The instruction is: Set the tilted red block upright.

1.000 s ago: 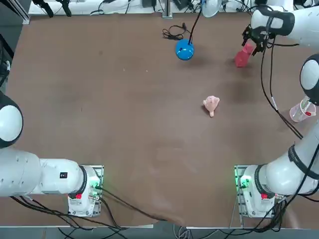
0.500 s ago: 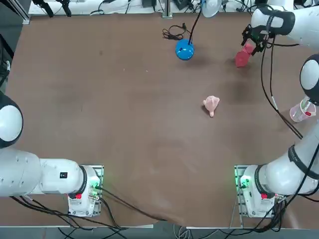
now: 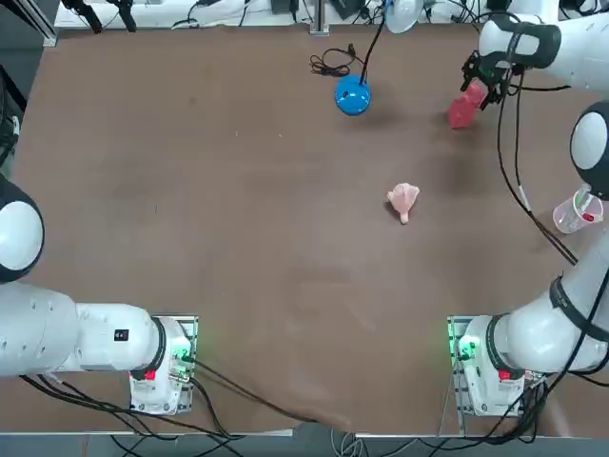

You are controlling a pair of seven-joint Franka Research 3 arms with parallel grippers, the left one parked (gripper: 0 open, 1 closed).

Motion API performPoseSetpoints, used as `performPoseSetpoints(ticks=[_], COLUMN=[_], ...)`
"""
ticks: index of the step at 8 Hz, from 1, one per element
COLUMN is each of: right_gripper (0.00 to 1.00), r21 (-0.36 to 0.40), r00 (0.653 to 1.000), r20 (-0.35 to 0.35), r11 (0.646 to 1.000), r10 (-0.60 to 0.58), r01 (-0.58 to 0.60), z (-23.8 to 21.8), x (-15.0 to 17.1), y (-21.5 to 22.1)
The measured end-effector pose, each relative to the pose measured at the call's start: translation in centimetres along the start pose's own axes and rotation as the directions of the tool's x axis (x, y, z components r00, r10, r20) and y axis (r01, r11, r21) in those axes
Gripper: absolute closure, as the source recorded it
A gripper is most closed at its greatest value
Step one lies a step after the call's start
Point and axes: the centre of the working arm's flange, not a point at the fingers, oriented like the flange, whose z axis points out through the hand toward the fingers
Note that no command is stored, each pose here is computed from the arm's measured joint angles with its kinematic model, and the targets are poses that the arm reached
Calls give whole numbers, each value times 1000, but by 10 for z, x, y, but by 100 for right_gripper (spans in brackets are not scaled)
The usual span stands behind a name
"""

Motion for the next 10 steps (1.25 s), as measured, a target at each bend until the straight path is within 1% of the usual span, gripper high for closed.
performPoseSetpoints(ticks=[4,6,7,8,10], right_gripper=[1,8,22,22,28], r21=[-3,-6,-2,-3,-12], r00=[1000,1000,1000,999,984], r20=[-1,0,-5,-3,22], r11=[1000,1000,1000,999,984], r10=[-4,-7,-15,-47,-177], r01=[4,7,15,47,177], z=[9,13,9,3,-16], x=[-1,-2,0,1,4], y=[-2,-3,-5,-7,-12])
